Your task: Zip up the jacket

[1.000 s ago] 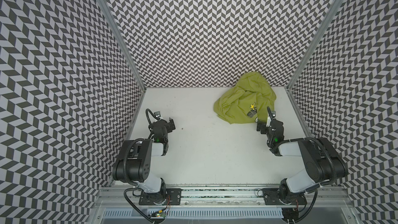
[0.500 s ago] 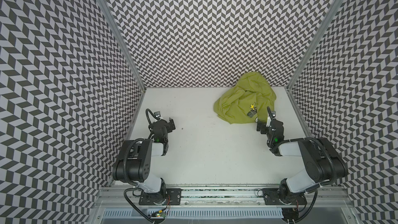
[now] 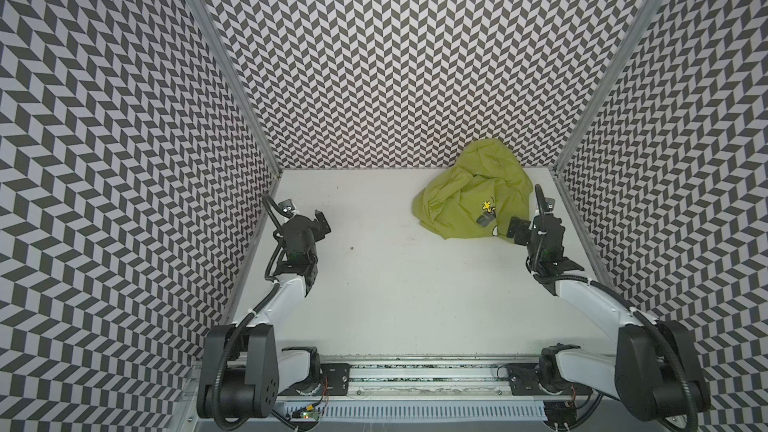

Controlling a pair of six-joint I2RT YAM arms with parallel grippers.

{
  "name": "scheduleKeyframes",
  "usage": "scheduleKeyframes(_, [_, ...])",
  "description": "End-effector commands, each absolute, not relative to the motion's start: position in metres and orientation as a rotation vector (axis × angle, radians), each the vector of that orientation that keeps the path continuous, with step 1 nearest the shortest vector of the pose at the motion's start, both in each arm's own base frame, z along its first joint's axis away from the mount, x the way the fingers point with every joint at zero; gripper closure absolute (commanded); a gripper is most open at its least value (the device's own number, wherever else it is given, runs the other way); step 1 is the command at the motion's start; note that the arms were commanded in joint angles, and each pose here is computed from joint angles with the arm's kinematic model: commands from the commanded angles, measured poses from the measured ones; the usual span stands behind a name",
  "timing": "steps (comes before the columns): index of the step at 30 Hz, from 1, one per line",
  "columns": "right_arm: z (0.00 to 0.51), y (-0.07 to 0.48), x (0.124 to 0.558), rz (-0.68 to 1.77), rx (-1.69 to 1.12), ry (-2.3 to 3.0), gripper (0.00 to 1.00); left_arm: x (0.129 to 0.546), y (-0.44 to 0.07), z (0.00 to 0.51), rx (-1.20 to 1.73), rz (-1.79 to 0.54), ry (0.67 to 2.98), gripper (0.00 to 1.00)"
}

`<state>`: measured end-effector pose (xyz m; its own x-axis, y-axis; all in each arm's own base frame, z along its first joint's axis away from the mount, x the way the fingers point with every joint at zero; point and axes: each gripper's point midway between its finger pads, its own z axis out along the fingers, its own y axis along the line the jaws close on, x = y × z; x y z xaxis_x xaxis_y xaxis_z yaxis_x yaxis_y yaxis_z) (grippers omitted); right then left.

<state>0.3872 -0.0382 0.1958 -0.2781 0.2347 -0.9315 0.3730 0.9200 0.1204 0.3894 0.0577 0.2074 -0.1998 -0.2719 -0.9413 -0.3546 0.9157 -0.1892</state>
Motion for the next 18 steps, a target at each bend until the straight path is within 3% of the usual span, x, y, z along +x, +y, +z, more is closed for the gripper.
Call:
scheduleKeyframes(1, [0.167, -0.044, 0.358, -0.098, 0.640, 2.084, 0.00, 0.366, 0.067, 0.188, -0.782, 0.034, 1.934, 0.00])
scheduleKeyframes(5, [0.163, -0.034, 0.357, 0.227, 0.816, 2.144, 0.02, 0.370, 0.048, 0.186, -0.909, -0.186, 2.001, 0.00])
scheduleKeyframes(7, [0.161, -0.011, 0.370, 0.478, 0.793, 2.200, 0.19, 0.378, 0.028, 0.184, -0.944, -0.419, 2.027, 0.00])
scheduleKeyframes(9, [0.162, 0.019, 0.387, 0.669, 0.685, 2.284, 0.27, 0.388, 0.003, 0.182, -0.905, -0.599, 2.066, 0.06])
scheduleKeyframes(12, [0.149, 0.050, 0.402, 0.797, 0.658, 2.446, 0.25, 0.398, -0.037, 0.176, -0.826, -0.784, 2.175, 0.14])
scheduleKeyframes(18, [0.142, 0.126, 0.432, 0.832, 0.434, 2.587, 0.12, 0.388, -0.123, 0.162, -0.617, -0.947, 2.359, 0.16])
